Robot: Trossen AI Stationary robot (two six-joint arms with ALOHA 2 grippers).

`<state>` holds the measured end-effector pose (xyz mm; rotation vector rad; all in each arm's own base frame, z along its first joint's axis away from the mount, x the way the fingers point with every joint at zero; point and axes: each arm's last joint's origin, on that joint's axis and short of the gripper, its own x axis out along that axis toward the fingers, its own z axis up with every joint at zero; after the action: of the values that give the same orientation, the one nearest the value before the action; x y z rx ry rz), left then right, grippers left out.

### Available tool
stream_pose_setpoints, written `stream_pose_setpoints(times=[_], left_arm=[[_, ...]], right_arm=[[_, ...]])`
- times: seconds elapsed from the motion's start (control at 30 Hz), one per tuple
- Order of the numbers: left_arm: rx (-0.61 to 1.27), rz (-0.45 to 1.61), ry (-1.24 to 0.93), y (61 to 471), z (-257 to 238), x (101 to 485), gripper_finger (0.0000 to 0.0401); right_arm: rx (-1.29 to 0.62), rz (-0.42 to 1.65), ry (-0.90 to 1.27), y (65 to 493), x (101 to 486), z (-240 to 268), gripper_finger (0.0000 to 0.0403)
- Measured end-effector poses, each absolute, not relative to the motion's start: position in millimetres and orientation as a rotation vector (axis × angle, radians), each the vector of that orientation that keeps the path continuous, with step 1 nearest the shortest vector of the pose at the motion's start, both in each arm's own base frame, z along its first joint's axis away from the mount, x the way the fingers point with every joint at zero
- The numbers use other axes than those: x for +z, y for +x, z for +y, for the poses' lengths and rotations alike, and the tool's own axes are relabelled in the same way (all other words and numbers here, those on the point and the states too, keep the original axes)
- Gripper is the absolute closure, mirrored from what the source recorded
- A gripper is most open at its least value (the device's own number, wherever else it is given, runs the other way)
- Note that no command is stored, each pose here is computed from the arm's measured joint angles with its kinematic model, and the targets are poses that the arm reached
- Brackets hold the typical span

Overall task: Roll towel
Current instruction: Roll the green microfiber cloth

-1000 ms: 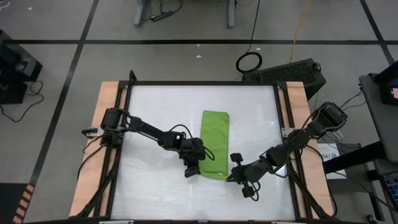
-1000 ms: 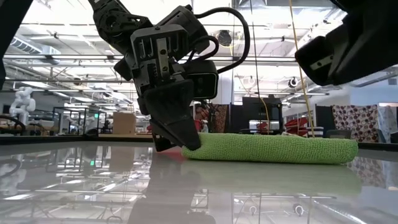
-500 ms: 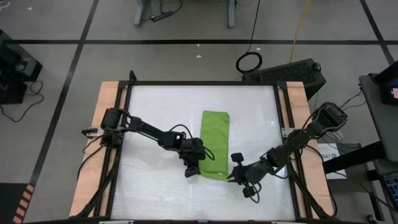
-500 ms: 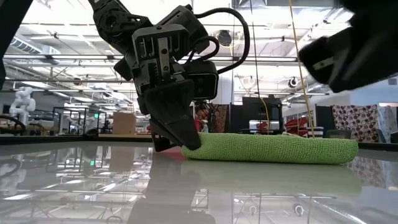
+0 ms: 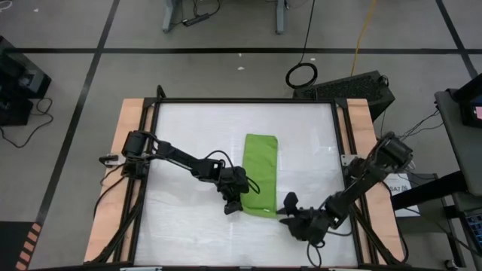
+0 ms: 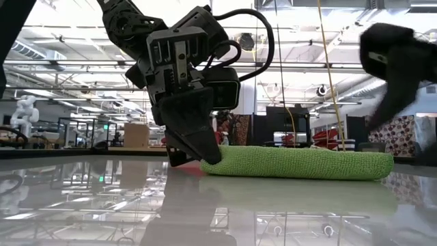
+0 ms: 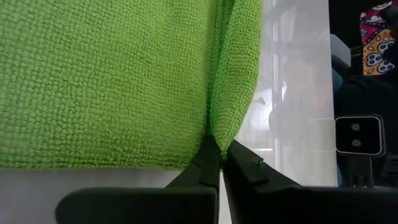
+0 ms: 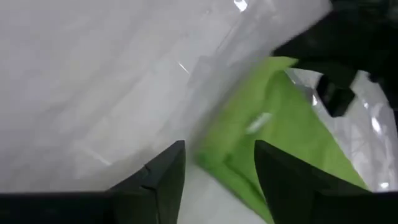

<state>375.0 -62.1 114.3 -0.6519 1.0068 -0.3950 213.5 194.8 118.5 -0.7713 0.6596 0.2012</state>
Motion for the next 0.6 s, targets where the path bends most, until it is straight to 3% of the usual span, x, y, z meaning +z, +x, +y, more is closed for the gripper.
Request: stream_pose_setpoints(times=[0.23, 0.6], left_arm=[[-0.383, 1.014, -0.674, 375, -62, 114, 0.0393], [-0.387, 1.002, -0.673, 376, -62, 115, 0.0393]], right_arm=[[0.174, 0.672, -0.868, 217, 98, 204, 0.027], [0.169, 0.705, -0.862, 221, 96, 200, 0.0295]])
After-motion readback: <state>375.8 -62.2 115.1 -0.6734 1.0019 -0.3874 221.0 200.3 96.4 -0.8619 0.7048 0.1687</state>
